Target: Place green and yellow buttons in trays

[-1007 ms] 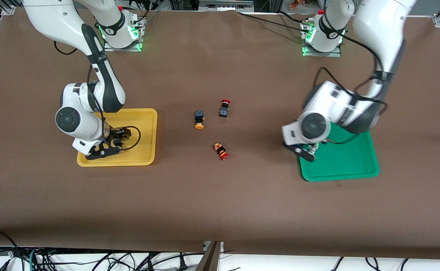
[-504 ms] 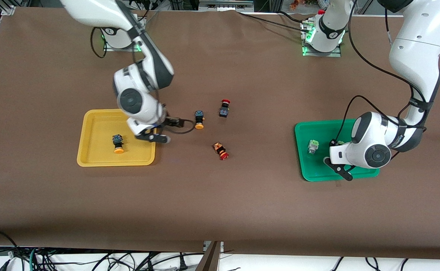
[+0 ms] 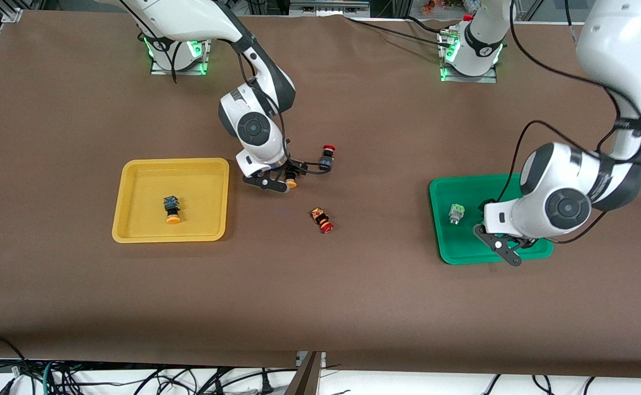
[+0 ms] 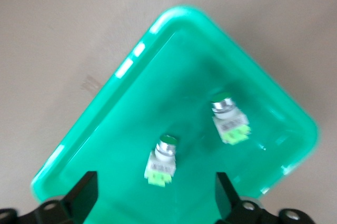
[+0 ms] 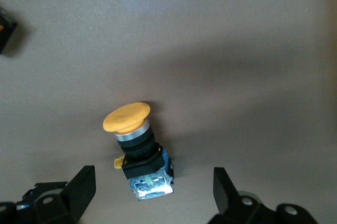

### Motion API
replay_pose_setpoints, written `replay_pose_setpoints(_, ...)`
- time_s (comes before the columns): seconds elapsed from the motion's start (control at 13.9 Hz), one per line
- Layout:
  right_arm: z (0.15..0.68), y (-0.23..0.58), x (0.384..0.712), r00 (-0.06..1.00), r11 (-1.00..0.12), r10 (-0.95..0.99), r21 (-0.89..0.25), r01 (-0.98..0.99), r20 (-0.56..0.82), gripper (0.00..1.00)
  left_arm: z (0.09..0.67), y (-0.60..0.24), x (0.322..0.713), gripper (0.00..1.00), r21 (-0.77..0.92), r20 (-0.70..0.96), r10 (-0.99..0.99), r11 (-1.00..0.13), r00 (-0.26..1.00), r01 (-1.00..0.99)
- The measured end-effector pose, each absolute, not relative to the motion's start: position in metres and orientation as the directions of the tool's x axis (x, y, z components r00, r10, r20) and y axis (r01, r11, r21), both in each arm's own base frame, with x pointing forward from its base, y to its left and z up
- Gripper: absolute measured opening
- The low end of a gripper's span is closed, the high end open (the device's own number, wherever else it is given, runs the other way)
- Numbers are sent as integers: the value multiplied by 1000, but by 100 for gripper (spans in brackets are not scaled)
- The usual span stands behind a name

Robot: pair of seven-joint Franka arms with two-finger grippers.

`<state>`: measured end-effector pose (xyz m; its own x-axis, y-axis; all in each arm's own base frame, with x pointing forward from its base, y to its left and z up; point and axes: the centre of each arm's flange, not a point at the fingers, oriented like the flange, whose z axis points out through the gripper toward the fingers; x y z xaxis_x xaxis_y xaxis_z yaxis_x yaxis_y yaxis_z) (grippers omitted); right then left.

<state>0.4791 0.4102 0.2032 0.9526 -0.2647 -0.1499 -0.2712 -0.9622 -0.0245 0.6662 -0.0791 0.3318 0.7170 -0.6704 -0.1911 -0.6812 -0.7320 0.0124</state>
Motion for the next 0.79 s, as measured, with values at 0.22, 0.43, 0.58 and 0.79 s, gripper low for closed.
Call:
replay_pose_setpoints(0.22,190,420,470,953,-962,-265,-22,-271,-148,97,459,-103,655,100,28,-176,-587,-805,790,-592)
replay_pose_setpoints(0.43,183,419,470,952,-962,-268,-19,-274,-149,90,532,-114,641,100,22,-194,-497,-864,846,-503)
replay_pose_setpoints(0.58,178,419,468,952,-962,-268,-16,-273,-151,72,560,-113,637,100,-7,-175,-394,-916,902,-402)
replay_pose_setpoints(0.79,178,420,468,953,-963,-264,-17,-269,-150,41,587,-101,629,100,-38,-98,-179,-982,979,-184)
